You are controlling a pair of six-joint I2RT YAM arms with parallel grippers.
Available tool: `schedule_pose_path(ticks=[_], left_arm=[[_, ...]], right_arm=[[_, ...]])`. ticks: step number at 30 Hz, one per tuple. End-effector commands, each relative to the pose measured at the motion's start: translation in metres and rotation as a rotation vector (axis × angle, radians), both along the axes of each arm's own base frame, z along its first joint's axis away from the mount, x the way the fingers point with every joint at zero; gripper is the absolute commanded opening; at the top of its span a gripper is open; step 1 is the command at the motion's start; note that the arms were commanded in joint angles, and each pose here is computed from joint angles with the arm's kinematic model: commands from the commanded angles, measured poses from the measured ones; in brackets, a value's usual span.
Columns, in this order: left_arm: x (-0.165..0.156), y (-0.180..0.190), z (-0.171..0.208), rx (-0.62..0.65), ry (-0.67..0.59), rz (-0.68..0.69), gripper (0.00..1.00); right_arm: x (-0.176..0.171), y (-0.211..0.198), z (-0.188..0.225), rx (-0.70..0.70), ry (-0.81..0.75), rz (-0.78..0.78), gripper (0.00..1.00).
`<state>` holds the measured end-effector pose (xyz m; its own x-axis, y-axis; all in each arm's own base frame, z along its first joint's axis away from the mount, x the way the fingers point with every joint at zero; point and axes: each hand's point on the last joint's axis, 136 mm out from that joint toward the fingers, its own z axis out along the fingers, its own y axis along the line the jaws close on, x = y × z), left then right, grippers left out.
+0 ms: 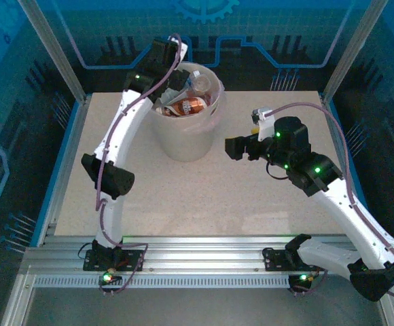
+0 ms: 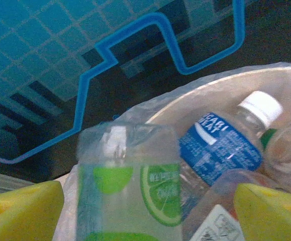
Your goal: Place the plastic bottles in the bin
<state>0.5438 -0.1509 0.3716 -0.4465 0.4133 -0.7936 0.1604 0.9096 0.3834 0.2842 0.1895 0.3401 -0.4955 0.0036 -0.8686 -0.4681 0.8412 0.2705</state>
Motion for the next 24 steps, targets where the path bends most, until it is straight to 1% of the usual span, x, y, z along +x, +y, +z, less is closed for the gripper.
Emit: schedule_pose_path(ticks=[1,8,10,13,16,18,21,24], left_arm=[[0.004,-0.018,0.011,-0.024,-0.046,-0.052,0.89],[0.007,-0.02,0.008,-0.045,-0.046,-0.044,0.86],[0.007,-0.02,0.015,-0.056,-0.065,-0.041,0.86],[0.006,-0.016,0.035,-0.093,-0.12,-0.029,0.86],[0.004,-0.005,0.054,-0.156,-0.166,0.009,0.88],[0.005,0.01,0.059,-0.223,-0.176,0.059,0.89],[0.007,0.034,0.053,-0.324,-0.152,0.13,0.89],[0.011,0.048,0.041,-0.424,-0.109,0.143,0.84]], right_arm=[[-0.004,0.002,0.002,0.016,-0.003,0.009,1.0],[-0.005,0.0,0.003,0.015,-0.011,0.003,1.0],[-0.005,0.0,0.003,0.014,-0.01,0.002,1.0],[-0.004,0.001,0.0,0.011,-0.003,0.001,1.0],[-0.003,0.001,-0.002,0.01,0.004,0.001,1.0],[-0.003,0.001,-0.004,0.008,0.008,-0.003,1.0],[-0.003,-0.001,-0.004,0.004,0.009,-0.009,1.0],[-0.003,-0.005,-0.006,-0.008,0.016,-0.027,1.0]])
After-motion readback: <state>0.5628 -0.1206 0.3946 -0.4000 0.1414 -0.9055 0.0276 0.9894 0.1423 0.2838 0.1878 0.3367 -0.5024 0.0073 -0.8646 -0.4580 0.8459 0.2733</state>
